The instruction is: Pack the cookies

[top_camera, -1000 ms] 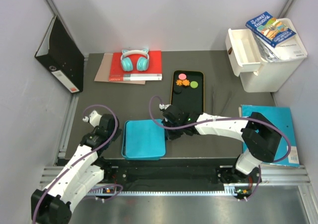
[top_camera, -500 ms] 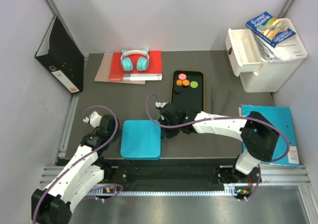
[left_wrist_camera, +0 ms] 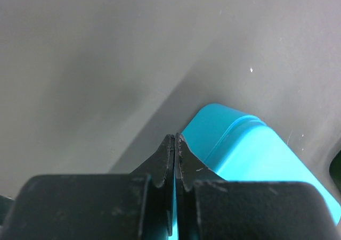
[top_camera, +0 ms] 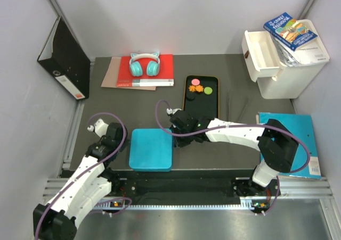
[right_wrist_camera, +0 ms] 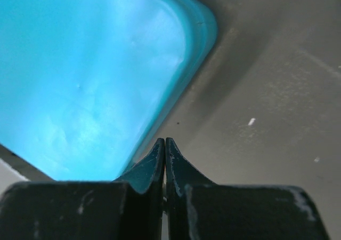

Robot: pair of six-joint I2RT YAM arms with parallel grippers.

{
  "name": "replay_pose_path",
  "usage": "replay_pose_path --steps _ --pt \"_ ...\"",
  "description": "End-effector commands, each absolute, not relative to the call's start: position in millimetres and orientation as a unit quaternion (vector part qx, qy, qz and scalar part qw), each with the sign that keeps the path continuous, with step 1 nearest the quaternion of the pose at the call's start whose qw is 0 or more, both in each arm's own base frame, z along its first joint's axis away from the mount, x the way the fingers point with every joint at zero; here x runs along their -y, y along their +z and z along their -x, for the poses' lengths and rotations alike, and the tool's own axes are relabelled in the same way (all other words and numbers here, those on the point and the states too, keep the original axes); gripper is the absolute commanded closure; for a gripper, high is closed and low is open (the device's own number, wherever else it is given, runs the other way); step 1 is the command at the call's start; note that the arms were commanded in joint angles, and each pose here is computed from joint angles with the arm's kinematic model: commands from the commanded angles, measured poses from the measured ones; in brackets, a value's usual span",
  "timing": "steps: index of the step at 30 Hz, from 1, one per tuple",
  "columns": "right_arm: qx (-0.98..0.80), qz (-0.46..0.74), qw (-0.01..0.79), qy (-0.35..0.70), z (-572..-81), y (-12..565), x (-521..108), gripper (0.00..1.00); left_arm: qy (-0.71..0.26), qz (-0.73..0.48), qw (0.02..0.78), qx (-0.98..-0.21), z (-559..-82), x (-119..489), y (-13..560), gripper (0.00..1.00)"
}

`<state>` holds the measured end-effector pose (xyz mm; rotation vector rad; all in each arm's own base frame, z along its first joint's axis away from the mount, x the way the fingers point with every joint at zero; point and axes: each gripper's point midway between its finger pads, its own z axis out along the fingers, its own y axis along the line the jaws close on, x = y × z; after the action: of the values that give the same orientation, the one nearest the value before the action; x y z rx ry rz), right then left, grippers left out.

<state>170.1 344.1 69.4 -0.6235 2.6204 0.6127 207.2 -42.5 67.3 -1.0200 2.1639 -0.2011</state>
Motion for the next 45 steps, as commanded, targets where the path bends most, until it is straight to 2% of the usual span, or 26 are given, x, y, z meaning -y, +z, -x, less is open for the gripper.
replay_pose_path --steps 1,4,7,13,23,30,45 --pt "-0.921 0.228 0.252 0.191 -187.0 108.4 -338.3 1.0 -0.066 0.395 0.409 -0.82 -221.1 31.2 102.2 1.0" --pt "-0.911 0.232 0.276 0.201 -188.7 127.8 -335.5 1.0 -0.067 0.389 0.424 -0.815 -227.9 30.8 116.0 1.0" --pt "-0.885 0.261 0.285 0.259 -171.9 146.9 -348.1 1.0 -0.07 0.386 0.427 -0.815 -233.2 33.1 119.9 1.0" --pt "-0.816 0.39 0.288 0.315 -103.2 164.7 -373.0 1.0 -0.073 0.384 0.423 -0.817 -235.3 35.8 116.0 1.0" --pt "-0.791 0.46 0.332 0.23 -74.9 120.0 -351.3 1.0 -0.071 0.383 0.422 -0.819 -233.7 35.2 112.7 1.0" --pt "-0.768 0.482 0.37 0.202 -60.8 100.5 -364.6 1.0 -0.067 0.384 0.415 -0.822 -229.3 34.2 106.3 1.0" --pt "-0.765 0.476 0.396 0.179 -64.0 82.8 -378.6 1.0 -0.063 0.381 0.41 -0.826 -227.5 34.0 101.4 1.0"
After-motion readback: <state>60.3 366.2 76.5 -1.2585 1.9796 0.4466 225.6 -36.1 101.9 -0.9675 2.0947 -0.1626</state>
